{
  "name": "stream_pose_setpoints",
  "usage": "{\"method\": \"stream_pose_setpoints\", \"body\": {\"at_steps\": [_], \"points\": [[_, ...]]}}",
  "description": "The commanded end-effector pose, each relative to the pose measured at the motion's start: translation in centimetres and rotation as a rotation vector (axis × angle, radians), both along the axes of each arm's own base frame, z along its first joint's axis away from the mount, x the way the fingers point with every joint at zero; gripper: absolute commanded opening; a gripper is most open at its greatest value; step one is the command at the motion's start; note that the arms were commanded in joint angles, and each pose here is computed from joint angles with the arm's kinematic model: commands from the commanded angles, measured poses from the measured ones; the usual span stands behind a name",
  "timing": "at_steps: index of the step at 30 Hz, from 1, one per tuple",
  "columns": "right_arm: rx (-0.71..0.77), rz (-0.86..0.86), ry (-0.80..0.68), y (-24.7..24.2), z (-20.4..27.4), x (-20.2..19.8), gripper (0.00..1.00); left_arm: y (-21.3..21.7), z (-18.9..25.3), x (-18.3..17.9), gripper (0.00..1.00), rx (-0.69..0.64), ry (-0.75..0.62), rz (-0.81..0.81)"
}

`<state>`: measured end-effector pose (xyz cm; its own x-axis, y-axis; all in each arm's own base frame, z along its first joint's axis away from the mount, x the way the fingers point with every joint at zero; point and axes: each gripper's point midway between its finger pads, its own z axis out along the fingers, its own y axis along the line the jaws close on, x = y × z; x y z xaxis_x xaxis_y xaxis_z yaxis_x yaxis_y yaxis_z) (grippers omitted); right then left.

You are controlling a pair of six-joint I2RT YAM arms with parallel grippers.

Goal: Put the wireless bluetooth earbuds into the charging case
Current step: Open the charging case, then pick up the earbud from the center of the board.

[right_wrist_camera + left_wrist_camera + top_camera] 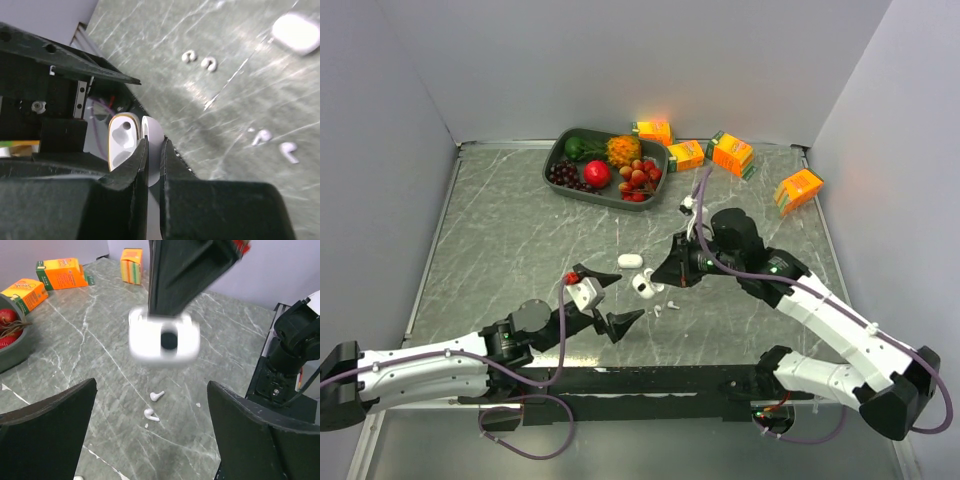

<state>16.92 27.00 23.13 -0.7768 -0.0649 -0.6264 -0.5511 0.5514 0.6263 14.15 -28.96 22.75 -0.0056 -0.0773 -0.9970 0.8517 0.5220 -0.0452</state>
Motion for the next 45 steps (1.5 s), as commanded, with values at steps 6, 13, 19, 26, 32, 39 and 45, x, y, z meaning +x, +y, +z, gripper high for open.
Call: {"method": "stream_pose_setpoints", "body": {"at_steps": [6,13,19,26,32,39,45], "points": [[-0.04,0.03,-0.374,-2.5,7.8,1.0,0.0,1.4,3.1,0.2,0.96,-0.09,0.087,0.056],[-0.073,0.104,-0.657,-4.0,9.1,0.3,0.0,2.8,6.3,-1.7,0.96,-0.199,0.134,-0.013],[-0.089,0.28,-0.743,-3.7,9.2,-2.0,0.0,1.3,8.5,-5.0,0.96,-0.168,0.104,-0.227],[-0.126,0.373,-0.715,-2.2,7.1,-2.9,0.0,-1.1,6.5,-5.1,0.96,-0.097,0.169,-0.303],[-0.103,0.387,-0.719,-1.6,6.6,-3.2,0.0,-1.9,5.4,-4.5,0.99,-0.017,0.127,-0.306],[-0.096,0.465,-0.694,-0.6,5.8,-4.4,0.0,-1.7,3.7,-4.8,0.86,-0.048,0.002,-0.358],[-0.082,0.494,-0.664,0.4,5.0,-4.9,0.0,-1.9,2.9,-4.5,0.84,-0.037,-0.072,-0.368]]}}
